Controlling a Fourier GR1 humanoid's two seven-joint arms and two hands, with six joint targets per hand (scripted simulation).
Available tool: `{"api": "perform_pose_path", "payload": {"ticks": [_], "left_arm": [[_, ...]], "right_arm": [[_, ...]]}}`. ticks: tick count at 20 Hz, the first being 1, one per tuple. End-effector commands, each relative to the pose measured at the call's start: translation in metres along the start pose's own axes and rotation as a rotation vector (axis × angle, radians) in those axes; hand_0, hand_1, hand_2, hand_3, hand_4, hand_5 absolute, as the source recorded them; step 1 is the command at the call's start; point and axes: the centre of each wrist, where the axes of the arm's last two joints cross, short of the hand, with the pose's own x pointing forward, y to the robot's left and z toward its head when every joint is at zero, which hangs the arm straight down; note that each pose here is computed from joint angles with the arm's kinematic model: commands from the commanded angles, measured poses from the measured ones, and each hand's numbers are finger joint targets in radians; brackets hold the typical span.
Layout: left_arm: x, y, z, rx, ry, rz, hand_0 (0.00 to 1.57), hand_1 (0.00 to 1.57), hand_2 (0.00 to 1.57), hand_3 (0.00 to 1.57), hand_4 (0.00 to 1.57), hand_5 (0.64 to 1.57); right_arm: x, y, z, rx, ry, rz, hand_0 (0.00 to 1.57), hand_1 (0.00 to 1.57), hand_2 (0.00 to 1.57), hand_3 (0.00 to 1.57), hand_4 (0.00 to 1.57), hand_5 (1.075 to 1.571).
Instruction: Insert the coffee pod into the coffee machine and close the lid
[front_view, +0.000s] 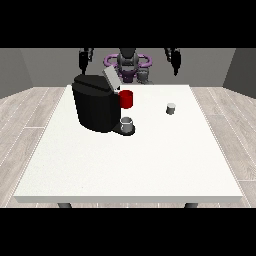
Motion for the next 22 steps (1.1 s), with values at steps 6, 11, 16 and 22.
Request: {"api": "perform_pose_path", "payload": {"ticks": [6,11,16,22], "left_arm": [[0.001,0.056,0.01,-0.255,-0.065,-0.27,0.0,0.0,0.0,0.0,0.0,1.571],[0.027,0.077,-0.024,-0.237,-0.071,-0.458,0.0,0.0,0.0,0.0,0.0,1.571],[0.032,0.117,-0.05,-0.149,-0.009,-0.533,0.0,0.0,0.0,0.0,0.0,1.571],[0.039,0.129,-0.073,-0.162,0.045,-0.667,0.0,0.0,0.0,0.0,0.0,1.571]], "right_arm": [[-0.019,-0.008,0.007,-0.059,0.092,-0.024,0.0,0.0,0.0,0.0,0.0,1.571],[-0.005,-0.005,-0.014,-0.178,-0.036,0.117,0.0,0.0,0.0,0.0,0.0,1.571],[0.017,0.0,-0.018,-0.105,-0.083,0.118,0.0,0.0,0.0,0.0,0.0,1.571],[0.021,0.033,-0.025,-0.064,-0.125,0.099,0.0,0.0,0.0,0.0,0.0,1.571]]}}
